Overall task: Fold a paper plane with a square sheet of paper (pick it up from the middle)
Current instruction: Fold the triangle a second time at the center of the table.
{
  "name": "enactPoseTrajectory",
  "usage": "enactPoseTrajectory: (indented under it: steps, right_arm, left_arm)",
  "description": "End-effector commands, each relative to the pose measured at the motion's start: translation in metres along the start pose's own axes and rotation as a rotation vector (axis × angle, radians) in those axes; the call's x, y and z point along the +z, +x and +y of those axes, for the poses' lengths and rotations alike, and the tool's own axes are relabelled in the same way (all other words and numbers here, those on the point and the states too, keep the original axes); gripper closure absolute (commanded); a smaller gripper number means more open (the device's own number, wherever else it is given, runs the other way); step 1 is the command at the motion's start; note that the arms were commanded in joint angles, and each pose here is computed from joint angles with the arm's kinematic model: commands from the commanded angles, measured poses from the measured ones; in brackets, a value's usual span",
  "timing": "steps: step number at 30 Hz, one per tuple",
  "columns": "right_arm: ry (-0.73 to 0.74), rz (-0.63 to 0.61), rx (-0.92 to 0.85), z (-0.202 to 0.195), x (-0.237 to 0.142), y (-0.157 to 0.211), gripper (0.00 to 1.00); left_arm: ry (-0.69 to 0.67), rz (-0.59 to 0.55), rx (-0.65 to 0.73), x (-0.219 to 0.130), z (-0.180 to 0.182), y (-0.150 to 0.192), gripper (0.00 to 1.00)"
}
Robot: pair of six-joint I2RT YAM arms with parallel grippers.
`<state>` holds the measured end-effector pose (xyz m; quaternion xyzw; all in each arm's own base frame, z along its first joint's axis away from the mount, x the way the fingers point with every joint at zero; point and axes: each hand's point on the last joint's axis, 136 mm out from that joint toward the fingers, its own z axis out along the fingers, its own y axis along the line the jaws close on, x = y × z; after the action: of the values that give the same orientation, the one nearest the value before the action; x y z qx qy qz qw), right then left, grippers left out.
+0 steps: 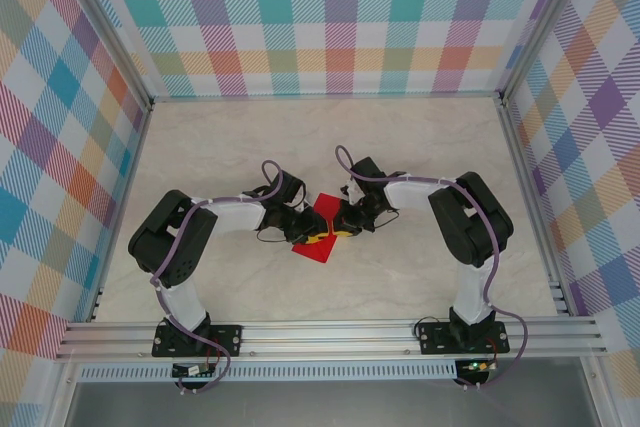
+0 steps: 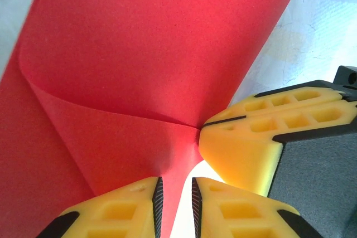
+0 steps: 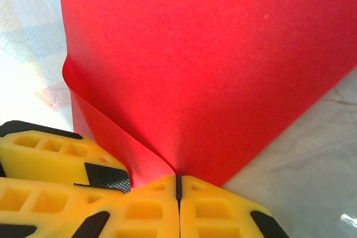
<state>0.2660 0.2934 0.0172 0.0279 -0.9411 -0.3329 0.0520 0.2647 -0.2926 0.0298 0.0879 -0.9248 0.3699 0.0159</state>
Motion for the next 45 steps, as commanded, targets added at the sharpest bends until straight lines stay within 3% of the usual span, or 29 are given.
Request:
enactPoseTrajectory:
  steps: [1,37,45]
  right_arm:
    - [0.038,0.007,-0.009,-0.006,0.002,0.0,0.94]
    - [0.081,-0.016,0.017,-0.011,-0.001,-0.004,0.92]
    - [0.135,-0.137,-0.022,-0.006,-0.031,-0.011,0.85]
  left_arm:
    - [-0.035,0.021,0.004,0.007,0.011,0.007,0.77]
    - [-0.059,0.03,-0.016,0.011,0.021,0.01,0.8]
    - [-0.097,0.026,-0.039,0.012,0.031,0.01,0.82]
